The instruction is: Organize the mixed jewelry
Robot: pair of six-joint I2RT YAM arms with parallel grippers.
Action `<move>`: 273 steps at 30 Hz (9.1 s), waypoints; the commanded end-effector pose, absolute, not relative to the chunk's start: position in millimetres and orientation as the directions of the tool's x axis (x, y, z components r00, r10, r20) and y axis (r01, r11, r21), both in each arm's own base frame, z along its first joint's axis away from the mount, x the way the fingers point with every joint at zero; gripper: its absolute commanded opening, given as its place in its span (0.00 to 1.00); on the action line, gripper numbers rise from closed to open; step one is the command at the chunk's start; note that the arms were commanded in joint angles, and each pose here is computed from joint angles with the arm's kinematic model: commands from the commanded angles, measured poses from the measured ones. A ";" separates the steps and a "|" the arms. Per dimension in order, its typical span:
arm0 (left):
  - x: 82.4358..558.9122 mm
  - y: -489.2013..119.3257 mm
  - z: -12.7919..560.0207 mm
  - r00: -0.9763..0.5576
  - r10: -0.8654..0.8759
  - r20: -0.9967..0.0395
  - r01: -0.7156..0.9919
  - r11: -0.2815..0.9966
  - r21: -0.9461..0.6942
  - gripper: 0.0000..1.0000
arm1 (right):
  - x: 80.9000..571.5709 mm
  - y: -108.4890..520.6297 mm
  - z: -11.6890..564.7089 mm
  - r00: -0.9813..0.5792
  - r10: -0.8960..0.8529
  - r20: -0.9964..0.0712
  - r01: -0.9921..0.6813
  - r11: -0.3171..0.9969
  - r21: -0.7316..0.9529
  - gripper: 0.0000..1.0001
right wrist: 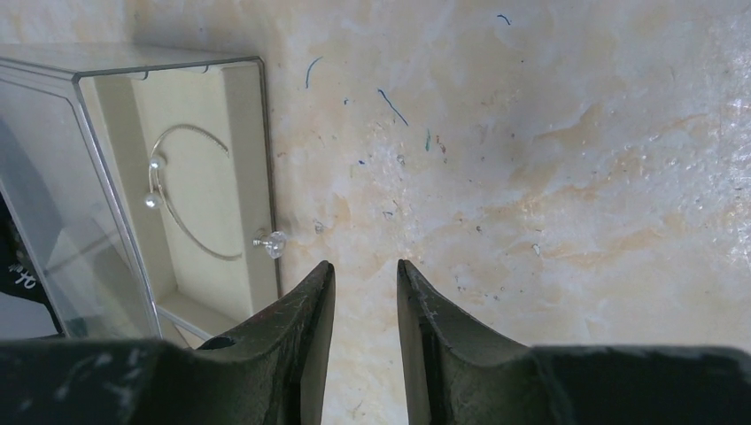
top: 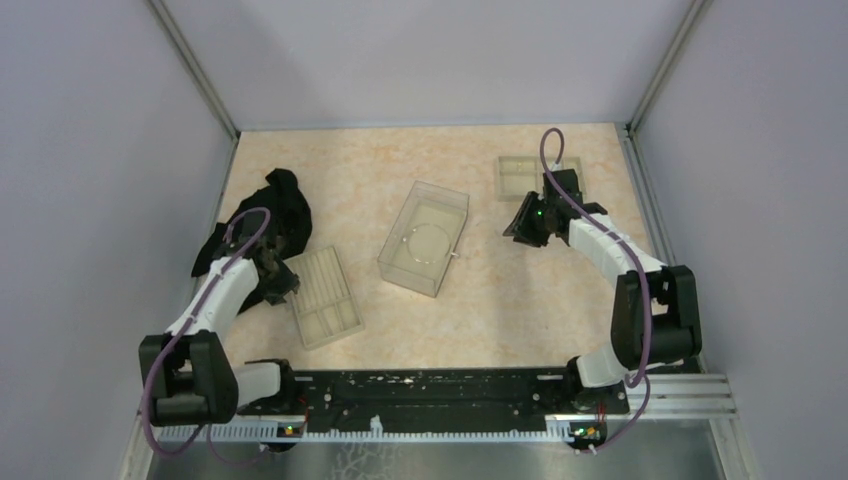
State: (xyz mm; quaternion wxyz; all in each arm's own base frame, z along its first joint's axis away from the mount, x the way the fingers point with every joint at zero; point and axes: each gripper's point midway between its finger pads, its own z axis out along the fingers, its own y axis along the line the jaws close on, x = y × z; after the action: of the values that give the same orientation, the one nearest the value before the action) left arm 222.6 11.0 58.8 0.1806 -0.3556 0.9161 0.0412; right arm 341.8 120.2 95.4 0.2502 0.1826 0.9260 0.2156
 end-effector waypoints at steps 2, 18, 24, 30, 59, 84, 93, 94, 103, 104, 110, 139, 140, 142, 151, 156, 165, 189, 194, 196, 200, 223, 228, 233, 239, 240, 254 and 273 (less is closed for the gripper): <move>232.8 12.2 45.9 -0.656 -0.666 -0.355 -0.677 0.727 -0.113 0.36 | 346.6 124.2 103.2 -0.800 0.432 -0.416 0.190 0.840 0.508 0.32; 253.2 18.5 43.9 -0.705 -0.614 -0.356 -0.628 0.773 -0.089 0.12 | 346.5 125.8 100.3 -0.799 0.450 -0.399 0.208 0.829 0.519 0.31; 270.4 -16.3 56.6 -0.745 -0.600 -0.294 -0.545 0.800 -0.251 0.00 | 343.9 125.4 97.8 -0.799 0.457 -0.391 0.218 0.826 0.520 0.30; 306.2 -28.3 81.5 -0.740 -0.570 -0.356 -0.492 0.821 -0.290 0.00 | 344.6 126.3 99.1 -0.798 0.459 -0.390 0.217 0.823 0.525 0.30; 375.5 -174.7 71.1 -0.831 -0.410 -0.375 -0.292 0.896 -0.334 0.00 | 332.0 108.0 115.0 -0.766 0.465 -0.444 0.245 0.850 0.467 0.30; 402.4 -184.4 170.0 -0.780 -0.047 -0.624 0.130 0.963 -0.236 0.99 | 362.2 104.3 215.5 -0.646 0.391 -0.656 0.097 0.894 0.437 0.53; 326.7 -248.8 106.3 -0.853 -0.033 -0.521 0.139 0.948 -0.287 0.86 | 362.6 108.2 207.3 -0.665 0.390 -0.637 0.096 0.891 0.444 0.52; 321.0 -253.9 100.2 -0.855 -0.026 -0.518 0.153 0.942 -0.300 0.82 | 363.1 108.2 206.8 -0.667 0.389 -0.636 0.097 0.891 0.443 0.52; 299.7 -251.0 52.7 -0.898 0.002 -0.440 0.129 0.957 -0.260 0.36 | 363.5 112.8 201.2 -0.682 0.389 -0.620 0.089 0.885 0.457 0.52; 297.9 -249.9 47.8 -0.901 0.008 -0.433 0.131 0.958 -0.255 0.34 | 363.1 113.2 200.1 -0.684 0.388 -0.617 0.089 0.885 0.458 0.51; 296.4 -238.5 31.4 -0.901 0.066 -0.430 0.155 0.972 -0.177 0.22 | 364.4 114.6 196.5 -0.689 0.390 -0.611 0.090 0.882 0.462 0.51; 292.6 -155.9 115.5 -0.794 -0.400 -0.457 -0.353 0.917 -0.187 0.68 | 377.4 124.6 183.1 -0.722 0.365 -0.588 0.062 0.880 0.471 0.50; 288.6 -156.2 107.9 -0.784 -0.438 -0.440 -0.388 0.899 -0.203 0.67 | 378.2 125.1 182.4 -0.723 0.364 -0.587 0.060 0.880 0.472 0.50; 280.1 -153.5 91.8 -0.762 -0.504 -0.406 -0.458 0.863 -0.212 0.66 | 380.2 126.5 183.2 -0.724 0.360 -0.588 0.052 0.879 0.474 0.50; 265.8 -150.1 55.8 -0.726 -0.591 -0.352 -0.552 0.806 -0.216 0.59 | 381.5 129.6 178.5 -0.740 0.350 -0.575 0.044 0.878 0.477 0.50; 266.8 -154.5 39.5 -0.726 -0.602 -0.333 -0.558 0.798 -0.225 0.51 | 381.2 130.7 176.0 -0.748 0.343 -0.568 0.041 0.878 0.477 0.50; 275.1 -129.6 30.9 -0.724 -0.570 -0.387 -0.566 0.813 -0.137 0.30 | 384.9 132.4 177.7 -0.751 0.342 -0.564 0.038 0.876 0.480 0.50; 302.9 -118.9 59.8 -0.643 -0.596 -0.480 -0.554 0.795 -0.246 0.34 | 391.9 139.5 174.1 -0.764 0.352 -0.541 0.039 0.862 0.506 0.49; 300.8 -116.9 41.3 -0.653 -0.606 -0.454 -0.571 0.788 -0.230 0.34 | 391.3 139.1 171.4 -0.767 0.351 -0.538 0.043 0.863 0.503 0.49; 299.1 -115.4 34.6 -0.662 -0.606 -0.441 -0.581 0.787 -0.210 0.31 | 390.9 139.0 170.8 -0.768 0.351 -0.535 0.045 0.863 0.502 0.49; 298.5 -113.2 34.0 -0.666 -0.598 -0.446 -0.578 0.792 -0.199 0.22 | 390.0 137.9 171.7 -0.767 0.352 -0.537 0.048 0.865 0.499 0.48; 341.0 -103.2 60.5 -0.764 0.343 -0.546 0.417 0.909 -0.012 0.00 | 379.3 132.5 183.3 -0.751 0.348 -0.561 0.041 0.872 0.487 0.48; 329.8 -128.4 84.9 -0.506 0.515 -0.692 0.686 0.726 0.039 0.00 | 375.5 129.9 193.3 -0.741 0.335 -0.583 0.023 0.879 0.476 0.48; 317.2 -130.1 89.8 -0.374 0.613 -0.696 0.789 0.605 0.109 0.00 | 368.7 128.7 199.4 -0.733 0.332 -0.594 0.018 0.882 0.471 0.48; 308.7 -156.7 92.2 -0.340 0.610 -0.716 0.865 0.501 0.016 0.00 | 356.6 140.7 205.8 -0.731 0.289 -0.618 -0.019 0.897 0.442 0.48; 308.8 -161.5 92.9 -0.330 0.612 -0.719 0.874 0.486 0.013 0.00 | 352.4 149.4 208.3 -0.731 0.261 -0.630 -0.045 0.903 0.427 0.48; 349.7 -174.3 88.7 -0.366 0.613 -0.700 0.846 0.533 0.025 0.39 | 277.6 260.3 209.9 -0.704 -0.054 -0.708 -0.417 0.839 0.351 0.50; 356.8 -123.8 220.5 -0.424 0.028 -0.905 0.317 0.941 -0.119 0.78 | 242.3 299.2 100.5 -0.822 -0.274 -0.499 -0.426 0.878 0.218 0.39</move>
State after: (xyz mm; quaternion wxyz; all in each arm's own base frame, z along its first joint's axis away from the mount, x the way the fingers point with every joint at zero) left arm 355.8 -138.8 208.8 0.4981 0.2235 0.8272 -0.1328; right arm 236.5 294.1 106.5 0.2318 -0.1841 0.9370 0.1856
